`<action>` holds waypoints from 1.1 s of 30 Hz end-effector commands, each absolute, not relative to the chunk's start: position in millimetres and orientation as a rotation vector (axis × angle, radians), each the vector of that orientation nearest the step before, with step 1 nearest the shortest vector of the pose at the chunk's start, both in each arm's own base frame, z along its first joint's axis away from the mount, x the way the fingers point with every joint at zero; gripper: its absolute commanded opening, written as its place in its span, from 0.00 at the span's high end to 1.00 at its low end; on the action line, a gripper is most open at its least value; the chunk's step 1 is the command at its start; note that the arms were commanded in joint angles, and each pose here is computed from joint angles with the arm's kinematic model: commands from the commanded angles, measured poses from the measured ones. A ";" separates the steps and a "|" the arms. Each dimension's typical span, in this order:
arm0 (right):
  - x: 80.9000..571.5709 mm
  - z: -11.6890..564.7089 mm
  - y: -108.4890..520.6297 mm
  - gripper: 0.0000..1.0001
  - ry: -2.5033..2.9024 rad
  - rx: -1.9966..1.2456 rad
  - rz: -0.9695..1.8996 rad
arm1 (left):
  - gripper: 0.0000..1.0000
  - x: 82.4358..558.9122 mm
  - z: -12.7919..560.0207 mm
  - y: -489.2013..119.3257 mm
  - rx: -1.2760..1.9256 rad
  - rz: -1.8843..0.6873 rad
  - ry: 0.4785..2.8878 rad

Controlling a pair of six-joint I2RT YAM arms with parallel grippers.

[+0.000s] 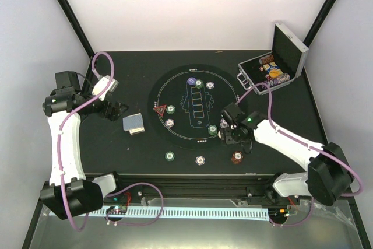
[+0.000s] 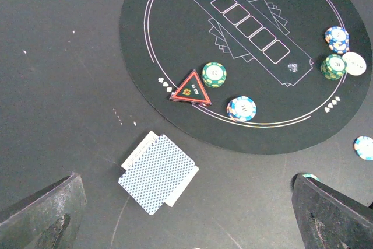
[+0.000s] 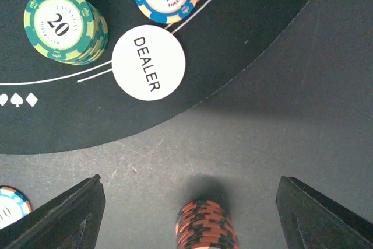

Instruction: Distribute texas hold em gaming equipment

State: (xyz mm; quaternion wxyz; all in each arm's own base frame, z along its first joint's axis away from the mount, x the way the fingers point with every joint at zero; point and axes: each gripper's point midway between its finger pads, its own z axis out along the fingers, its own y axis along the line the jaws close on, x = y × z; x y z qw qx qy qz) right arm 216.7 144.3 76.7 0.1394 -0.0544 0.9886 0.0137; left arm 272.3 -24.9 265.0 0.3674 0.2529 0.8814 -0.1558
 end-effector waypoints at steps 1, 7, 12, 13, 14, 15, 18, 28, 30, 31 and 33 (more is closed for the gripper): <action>197.0 71.3 133.6 0.18 2.894 -0.005 0.018 | 0.01 272.7 282.1 -28.3 0.675 -0.403 2.213; 176.2 52.9 121.2 0.24 2.917 0.108 0.047 | 0.01 275.6 281.0 -29.0 0.675 -0.423 2.213; 173.2 48.1 124.2 0.30 2.925 0.099 0.069 | 0.01 276.8 282.4 -29.7 0.679 -0.428 2.208; 172.9 47.6 125.8 0.31 2.927 0.088 0.073 | 0.01 276.6 282.8 -29.6 0.679 -0.426 2.207; 173.3 47.0 127.6 0.32 2.928 0.078 0.077 | 0.01 276.2 282.6 -29.3 0.679 -0.424 2.209; 173.0 46.1 129.6 0.32 2.931 0.068 0.081 | 0.01 276.2 282.1 -29.1 0.678 -0.425 2.211; 172.5 43.2 134.2 0.33 2.940 0.037 0.076 | 0.01 275.4 281.7 -29.3 0.679 -0.422 2.212; 168.6 36.5 135.7 0.43 2.953 0.008 0.040 | 0.01 274.5 284.3 -29.9 0.678 -0.422 2.207; 167.9 36.3 134.9 0.46 2.953 0.006 0.033 | 0.01 274.5 284.1 -29.9 0.678 -0.422 2.207; 168.4 36.9 134.9 0.48 2.950 0.005 0.033 | 0.01 274.4 284.0 -29.7 0.676 -0.423 2.208; 168.8 37.5 134.3 0.50 2.949 0.007 0.028 | 0.01 274.3 283.8 -30.0 0.678 -0.423 2.208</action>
